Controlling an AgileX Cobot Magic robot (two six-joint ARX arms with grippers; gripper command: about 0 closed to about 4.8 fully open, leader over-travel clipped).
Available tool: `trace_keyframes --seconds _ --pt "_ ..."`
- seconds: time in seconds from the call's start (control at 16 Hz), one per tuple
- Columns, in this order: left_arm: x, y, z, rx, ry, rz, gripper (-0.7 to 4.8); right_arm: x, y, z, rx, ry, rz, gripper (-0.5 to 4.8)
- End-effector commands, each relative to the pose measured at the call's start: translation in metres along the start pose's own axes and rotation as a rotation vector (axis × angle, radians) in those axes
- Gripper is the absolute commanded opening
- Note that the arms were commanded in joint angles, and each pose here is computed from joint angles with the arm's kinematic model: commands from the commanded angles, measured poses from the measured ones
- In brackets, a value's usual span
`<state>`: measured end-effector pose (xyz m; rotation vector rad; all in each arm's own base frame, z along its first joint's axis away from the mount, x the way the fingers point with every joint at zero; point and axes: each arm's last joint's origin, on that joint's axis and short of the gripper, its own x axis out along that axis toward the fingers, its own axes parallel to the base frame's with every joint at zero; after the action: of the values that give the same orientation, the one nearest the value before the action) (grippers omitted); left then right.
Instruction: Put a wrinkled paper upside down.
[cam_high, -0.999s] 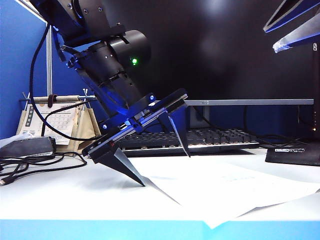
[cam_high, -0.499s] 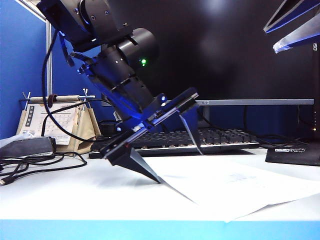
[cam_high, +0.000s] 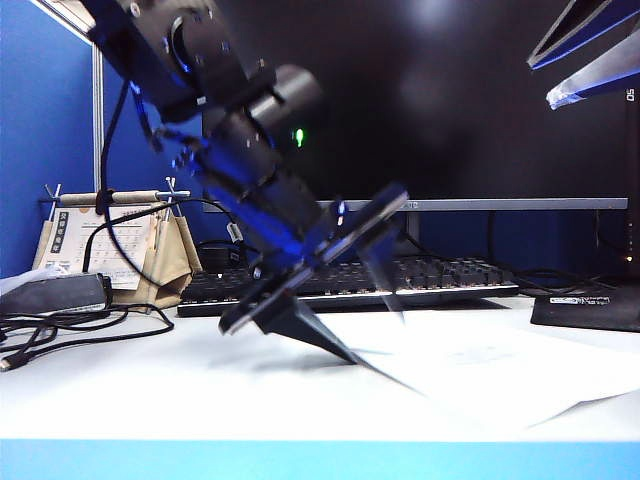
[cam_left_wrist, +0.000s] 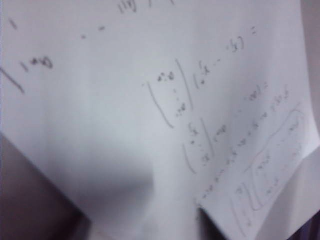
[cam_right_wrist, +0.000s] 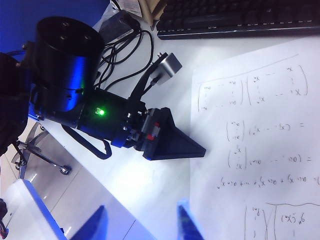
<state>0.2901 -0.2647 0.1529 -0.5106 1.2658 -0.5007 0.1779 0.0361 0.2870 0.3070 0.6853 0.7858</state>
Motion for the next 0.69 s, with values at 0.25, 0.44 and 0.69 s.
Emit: trace_keyframes --seconds 0.25,0.44,0.69 --pt "0.0008 -0.0045 0.0032 0.026 -0.068 -0.012 0.84 -0.0009 0.0012 0.0019 -0.016 -0.012 0.006 1.81" --pt "0.0026 -0.0048 0.0025 0.03 -0.085 0.004 -0.05 -0.0009 0.0012 0.0019 -0.016 -0.012 0.006 1.81" --pt "0.0034 -0.0042 -0.0002 0.023 -0.031 -0.018 2.57 -0.0009 0.0012 0.0019 -0.016 -0.012 0.006 1.81"
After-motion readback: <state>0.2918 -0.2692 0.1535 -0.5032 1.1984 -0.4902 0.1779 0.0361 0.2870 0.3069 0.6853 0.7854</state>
